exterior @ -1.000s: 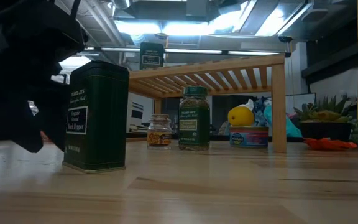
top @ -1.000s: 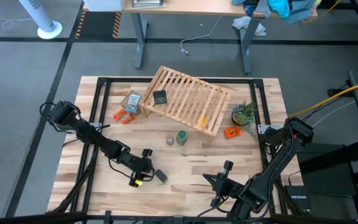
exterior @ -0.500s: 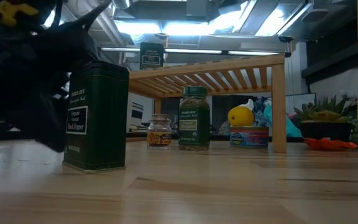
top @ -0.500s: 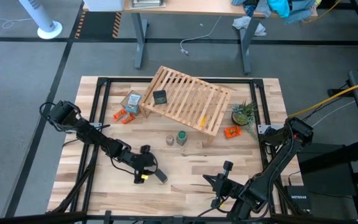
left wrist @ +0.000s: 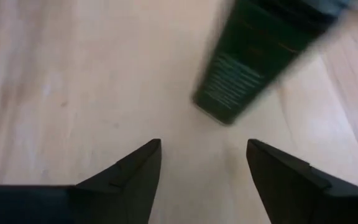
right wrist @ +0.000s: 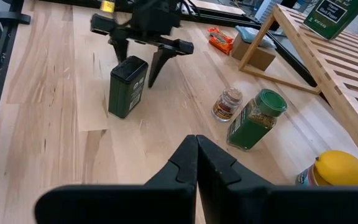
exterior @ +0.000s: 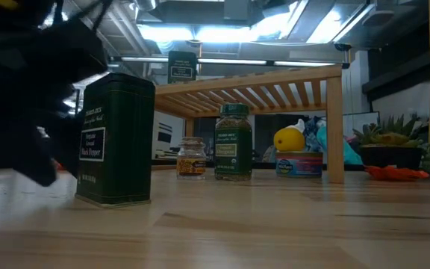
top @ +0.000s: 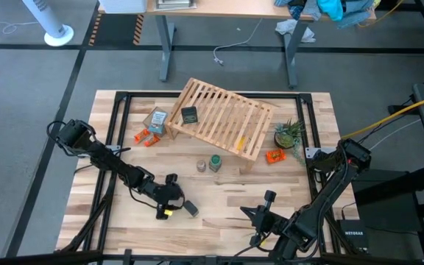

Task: Shelf spices
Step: Put the green seasoning can on the shelf

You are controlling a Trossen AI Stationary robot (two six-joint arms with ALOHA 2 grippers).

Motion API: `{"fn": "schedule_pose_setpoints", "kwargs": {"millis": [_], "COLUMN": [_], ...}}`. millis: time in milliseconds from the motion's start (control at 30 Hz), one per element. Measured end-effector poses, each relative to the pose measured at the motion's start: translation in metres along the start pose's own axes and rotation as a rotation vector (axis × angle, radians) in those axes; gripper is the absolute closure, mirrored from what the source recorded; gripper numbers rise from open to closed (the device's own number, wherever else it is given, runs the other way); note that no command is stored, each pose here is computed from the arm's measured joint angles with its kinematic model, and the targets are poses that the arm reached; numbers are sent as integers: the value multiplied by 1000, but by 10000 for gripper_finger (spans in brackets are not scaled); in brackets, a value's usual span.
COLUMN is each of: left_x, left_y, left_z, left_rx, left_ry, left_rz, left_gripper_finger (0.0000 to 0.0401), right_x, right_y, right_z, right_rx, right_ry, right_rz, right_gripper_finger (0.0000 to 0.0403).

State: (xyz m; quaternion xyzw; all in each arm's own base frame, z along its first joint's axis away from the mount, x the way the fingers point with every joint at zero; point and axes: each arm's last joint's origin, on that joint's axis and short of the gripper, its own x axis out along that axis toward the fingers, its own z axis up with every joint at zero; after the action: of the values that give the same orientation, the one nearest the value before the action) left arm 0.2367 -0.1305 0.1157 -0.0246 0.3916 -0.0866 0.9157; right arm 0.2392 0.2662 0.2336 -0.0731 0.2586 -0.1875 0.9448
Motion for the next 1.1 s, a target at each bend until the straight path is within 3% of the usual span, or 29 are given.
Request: {"fn": "schedule_pose_setpoints", "kwargs": {"millis": [200,533,733,900,1100], "left_x": [-1,-1,-2,-2,-3], "left_y": [-9,-4,-7,-9,-10], "left_z": [7,16,22,21,20], "left_rx": [150,196,194,180,182], "left_ry": [-96,-162,-211,-203,-204], "left_rz": [-45,-34,-123,-133,-137], "left_gripper_finger": [174,174,174,175,203], "right_x": [0,0,0,0,0], "right_y": [0,0,0,0,0], "right_z": [0,0,0,0,0], "right_rx": [1,1,1,0,1], "right_ry": [0,0,0,0,0], "right_rz": [0,0,0,0,0], "right_gripper_finger": [397,397,397,397,397]}}
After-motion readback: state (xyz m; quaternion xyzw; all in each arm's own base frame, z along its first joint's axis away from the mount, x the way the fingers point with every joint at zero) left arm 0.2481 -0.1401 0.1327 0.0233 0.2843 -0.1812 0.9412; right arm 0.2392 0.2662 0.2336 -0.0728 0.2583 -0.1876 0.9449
